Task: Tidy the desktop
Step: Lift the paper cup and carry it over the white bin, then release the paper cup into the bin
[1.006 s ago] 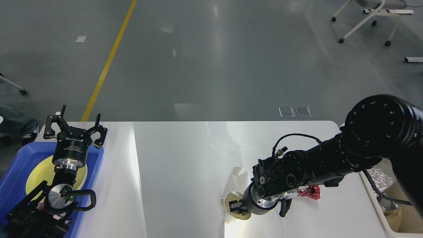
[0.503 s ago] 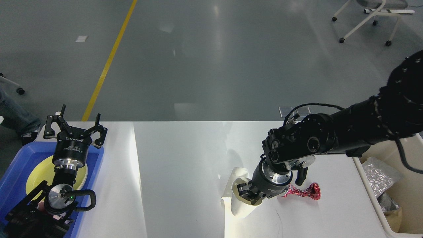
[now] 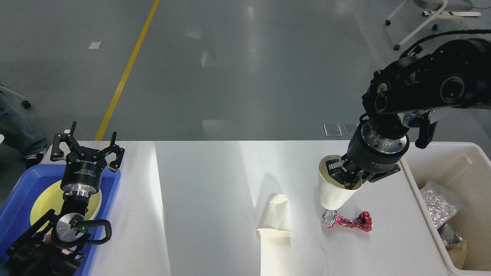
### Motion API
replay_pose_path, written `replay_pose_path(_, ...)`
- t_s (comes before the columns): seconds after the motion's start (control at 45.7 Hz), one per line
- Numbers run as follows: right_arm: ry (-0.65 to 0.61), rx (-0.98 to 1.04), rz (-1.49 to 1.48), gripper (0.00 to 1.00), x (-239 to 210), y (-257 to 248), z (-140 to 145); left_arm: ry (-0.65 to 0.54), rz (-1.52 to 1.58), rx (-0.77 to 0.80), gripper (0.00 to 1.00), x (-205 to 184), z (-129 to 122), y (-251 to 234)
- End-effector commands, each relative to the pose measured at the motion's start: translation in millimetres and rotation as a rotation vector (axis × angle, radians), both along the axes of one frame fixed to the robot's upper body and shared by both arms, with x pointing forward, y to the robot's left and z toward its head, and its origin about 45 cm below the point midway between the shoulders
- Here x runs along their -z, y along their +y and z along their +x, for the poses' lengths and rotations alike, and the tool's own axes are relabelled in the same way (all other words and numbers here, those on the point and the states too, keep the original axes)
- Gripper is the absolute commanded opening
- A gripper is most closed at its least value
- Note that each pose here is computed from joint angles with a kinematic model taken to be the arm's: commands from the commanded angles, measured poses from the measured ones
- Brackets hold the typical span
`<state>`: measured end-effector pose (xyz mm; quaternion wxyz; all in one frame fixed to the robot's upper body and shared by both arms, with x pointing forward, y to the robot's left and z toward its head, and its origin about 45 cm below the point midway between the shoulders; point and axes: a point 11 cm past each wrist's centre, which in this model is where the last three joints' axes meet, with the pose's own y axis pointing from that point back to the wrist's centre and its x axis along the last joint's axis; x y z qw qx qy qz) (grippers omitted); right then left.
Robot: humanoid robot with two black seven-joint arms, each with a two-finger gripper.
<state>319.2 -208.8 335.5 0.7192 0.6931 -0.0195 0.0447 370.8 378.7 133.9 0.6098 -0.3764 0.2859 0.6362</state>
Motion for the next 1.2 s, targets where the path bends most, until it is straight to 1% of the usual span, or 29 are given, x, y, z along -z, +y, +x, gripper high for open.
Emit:
replay_pose_path(0.0, -0.05, 0.061, 0.049, 0.0, -16.8, -18.4, 6.0, 0.001, 0.0, 0.001, 0.97, 0.2, -0.1, -0.3)
replay_pose_path(0.394, -0.059, 0.142, 0.051, 0.0, -14.9, -46.4, 9.8, 0.001, 0.0, 0.001, 0.97, 0.2, -0.1, -0.3)
replay_pose_path(0.481, -0.07, 0.212, 0.024, 0.0, -13.6, -74.4, 10.0, 0.001, 0.0, 0.001, 0.97, 0.2, -0.1, -0.3)
replay_pose_path(0.547, -0.083, 0.28, 0.022, 0.0, -7.0, -100.9, 16.1, 0.002, 0.0, 0.001, 0.97, 0.8, -0.6, -0.1)
replay_pose_path(0.634, -0.11, 0.384, 0.048, 0.0, 2.7, -142.2, 24.1, 0.002, 0.0, 0.001, 0.97, 0.8, -0.6, -0.1)
replay_pose_path(0.743, -0.142, 0.518, 0.063, 0.0, 20.5, -199.7, 24.9, 0.001, 0.0, -0.001, 0.97, 0.7, -0.6, 0.0)
replay_pose_path(0.918, -0.173, 0.588, -0.048, 0.0, 59.3, -275.3, 25.0, 0.001, 0.0, -0.001, 0.97, 0.7, -0.6, 0.0)
replay_pose_path(1.006, -0.187, 0.62, -0.061, 0.0, 84.9, -296.9, 25.4, 0.001, 0.0, -0.001, 0.97, 0.7, -0.6, 0.0)
replay_pose_path(1.181, -0.215, 0.685, -0.094, 0.0, 134.9, -333.5, 15.2, 0.001, 0.0, -0.001, 0.97, 0.7, -0.6, 0.0)
